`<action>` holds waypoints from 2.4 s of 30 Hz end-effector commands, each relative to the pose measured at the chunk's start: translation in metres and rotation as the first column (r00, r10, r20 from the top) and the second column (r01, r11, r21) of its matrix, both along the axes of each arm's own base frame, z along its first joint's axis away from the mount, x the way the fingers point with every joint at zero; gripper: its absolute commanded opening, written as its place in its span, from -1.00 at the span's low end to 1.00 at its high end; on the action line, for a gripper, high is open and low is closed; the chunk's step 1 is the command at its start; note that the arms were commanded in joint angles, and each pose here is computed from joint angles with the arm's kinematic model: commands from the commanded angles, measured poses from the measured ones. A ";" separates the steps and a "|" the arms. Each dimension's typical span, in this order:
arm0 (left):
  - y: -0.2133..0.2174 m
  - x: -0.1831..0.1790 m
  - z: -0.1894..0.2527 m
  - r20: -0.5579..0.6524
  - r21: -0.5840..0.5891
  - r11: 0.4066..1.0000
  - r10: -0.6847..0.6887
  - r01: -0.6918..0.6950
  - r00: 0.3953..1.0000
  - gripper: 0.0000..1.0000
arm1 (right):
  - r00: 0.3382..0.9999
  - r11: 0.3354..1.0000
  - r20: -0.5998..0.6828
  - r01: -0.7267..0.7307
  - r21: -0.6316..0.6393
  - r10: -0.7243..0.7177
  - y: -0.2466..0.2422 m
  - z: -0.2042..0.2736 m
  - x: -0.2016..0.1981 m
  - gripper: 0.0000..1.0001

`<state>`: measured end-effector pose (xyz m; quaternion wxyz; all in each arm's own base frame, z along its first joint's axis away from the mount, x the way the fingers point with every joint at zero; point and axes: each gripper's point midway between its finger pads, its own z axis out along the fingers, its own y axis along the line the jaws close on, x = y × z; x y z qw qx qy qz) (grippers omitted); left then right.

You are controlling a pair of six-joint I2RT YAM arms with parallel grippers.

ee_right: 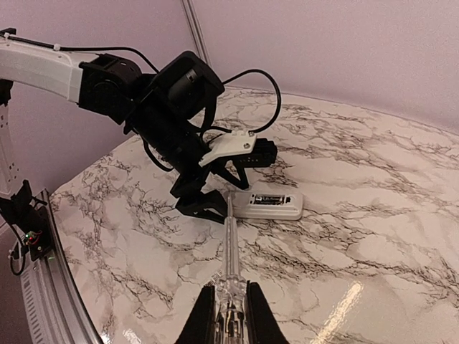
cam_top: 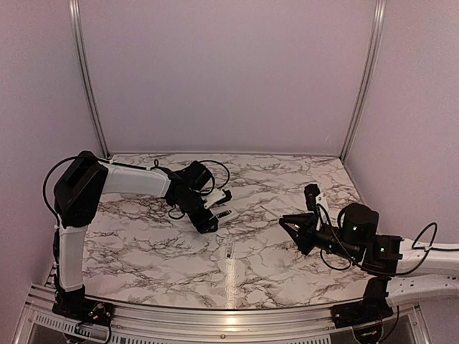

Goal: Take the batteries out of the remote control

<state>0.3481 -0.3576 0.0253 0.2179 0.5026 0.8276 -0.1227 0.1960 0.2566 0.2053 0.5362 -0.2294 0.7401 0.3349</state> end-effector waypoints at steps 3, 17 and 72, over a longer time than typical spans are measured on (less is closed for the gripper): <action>0.000 0.001 -0.010 -0.018 0.045 0.999 -0.019 0.019 1.000 0.58 | 1.000 1.000 0.015 0.005 0.005 -0.005 -0.003 0.003 0.000 -1.00; 0.005 0.004 -0.020 -0.024 0.069 0.997 -0.018 0.020 1.000 0.34 | 1.000 1.000 0.019 -0.007 0.018 0.006 -0.004 0.005 -0.003 -1.00; -0.024 -0.086 0.066 0.259 -0.307 0.950 0.020 0.062 0.966 -1.00 | 0.972 0.986 -0.233 -0.060 -0.156 0.022 0.025 -0.012 0.003 -1.00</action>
